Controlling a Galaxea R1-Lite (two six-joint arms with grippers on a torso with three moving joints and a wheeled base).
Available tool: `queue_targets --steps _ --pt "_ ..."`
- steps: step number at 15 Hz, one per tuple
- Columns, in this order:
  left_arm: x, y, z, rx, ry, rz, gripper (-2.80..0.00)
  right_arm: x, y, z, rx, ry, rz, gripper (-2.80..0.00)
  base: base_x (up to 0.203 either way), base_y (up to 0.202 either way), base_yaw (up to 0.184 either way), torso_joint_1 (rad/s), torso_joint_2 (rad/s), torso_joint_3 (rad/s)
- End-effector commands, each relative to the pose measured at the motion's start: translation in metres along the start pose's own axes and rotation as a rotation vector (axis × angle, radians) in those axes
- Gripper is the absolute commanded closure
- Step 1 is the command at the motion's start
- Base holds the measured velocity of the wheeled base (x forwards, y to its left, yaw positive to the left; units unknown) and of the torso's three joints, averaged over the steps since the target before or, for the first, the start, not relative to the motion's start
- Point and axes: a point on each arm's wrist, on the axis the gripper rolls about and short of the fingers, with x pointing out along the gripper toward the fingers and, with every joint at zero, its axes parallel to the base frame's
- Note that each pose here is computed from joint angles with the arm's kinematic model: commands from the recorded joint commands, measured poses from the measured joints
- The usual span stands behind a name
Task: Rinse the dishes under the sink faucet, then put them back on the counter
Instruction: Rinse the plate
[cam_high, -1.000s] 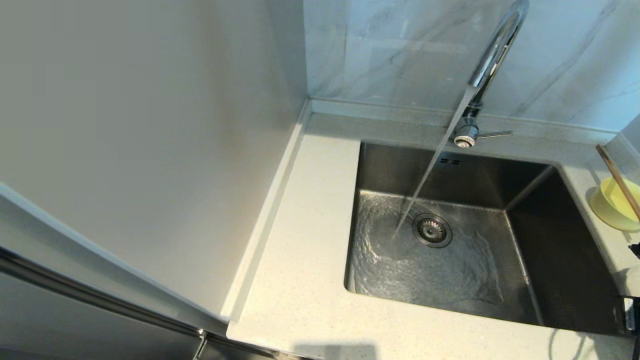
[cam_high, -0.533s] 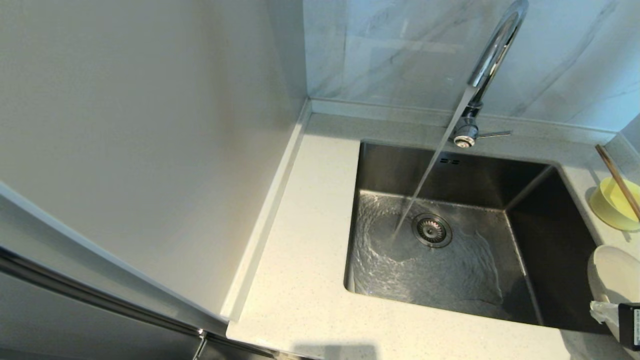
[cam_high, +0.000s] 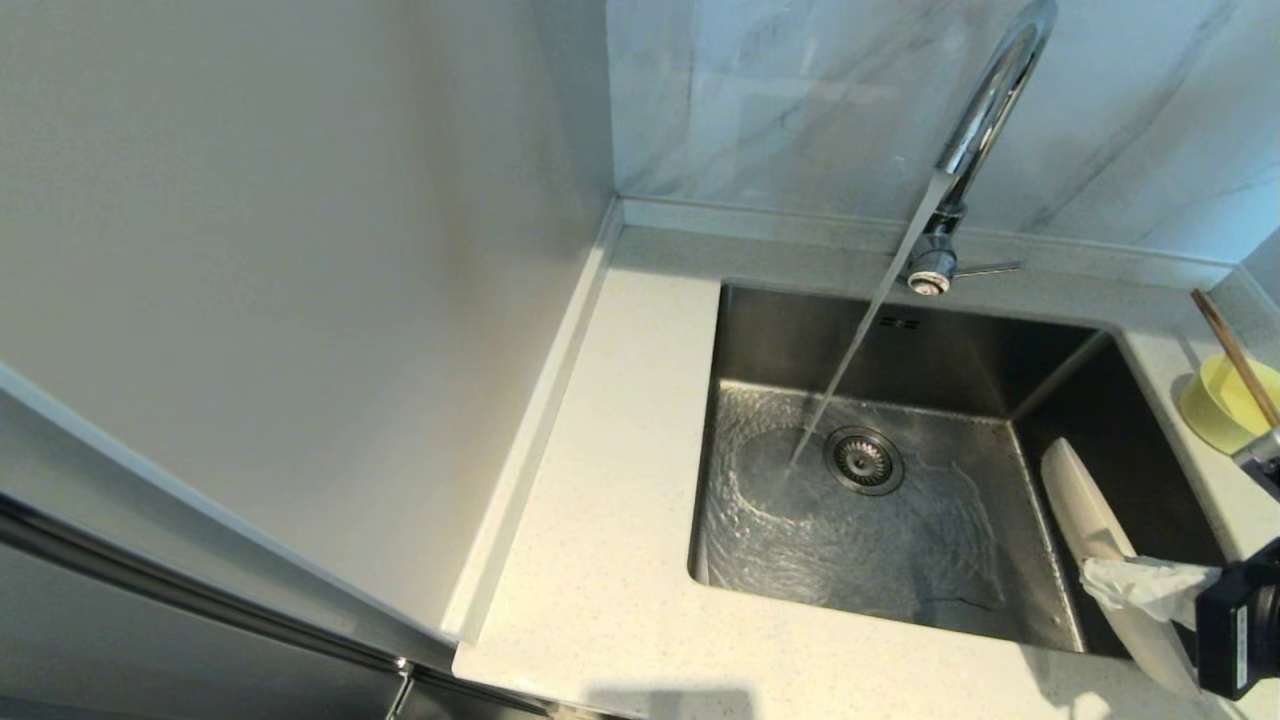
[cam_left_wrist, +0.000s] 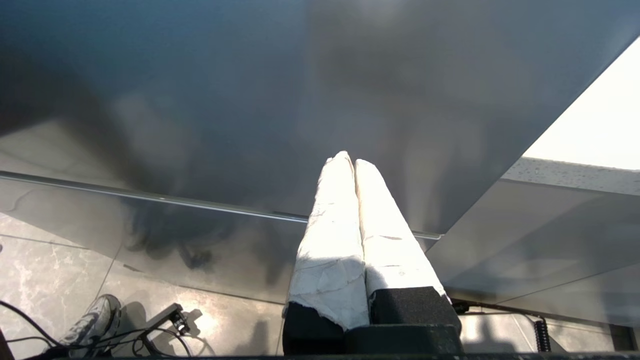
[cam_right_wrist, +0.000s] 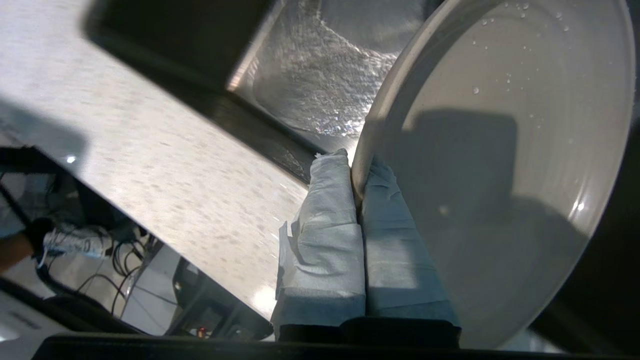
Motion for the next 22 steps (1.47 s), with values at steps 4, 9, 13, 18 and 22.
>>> queue_targets --steps 4,9,13,18,22 --pt "0.000 0.000 0.000 0.001 0.000 0.001 0.00 0.024 0.022 0.041 -0.104 -0.035 0.156 0.00 0.000 0.000 0.000 0.000 0.00 0.000" --pt "0.000 0.000 0.000 0.001 0.000 0.000 0.00 0.046 0.060 0.071 -0.204 -0.059 0.335 0.00 0.000 0.000 0.000 0.000 0.00 0.000" --pt "0.000 0.000 0.000 0.000 0.000 0.000 0.00 0.076 0.080 0.102 -0.236 -0.079 0.355 0.00 0.000 0.000 0.000 0.000 0.00 0.000" --pt "0.000 0.000 0.000 0.000 0.000 0.001 0.00 0.119 0.085 0.127 -0.227 -0.082 0.302 0.00 0.000 0.000 0.000 0.000 0.00 0.000" --pt "0.000 0.000 0.000 0.001 0.000 0.000 0.00 0.149 0.081 0.138 -0.186 -0.099 0.154 0.00 0.000 0.000 0.000 0.000 0.00 0.000"
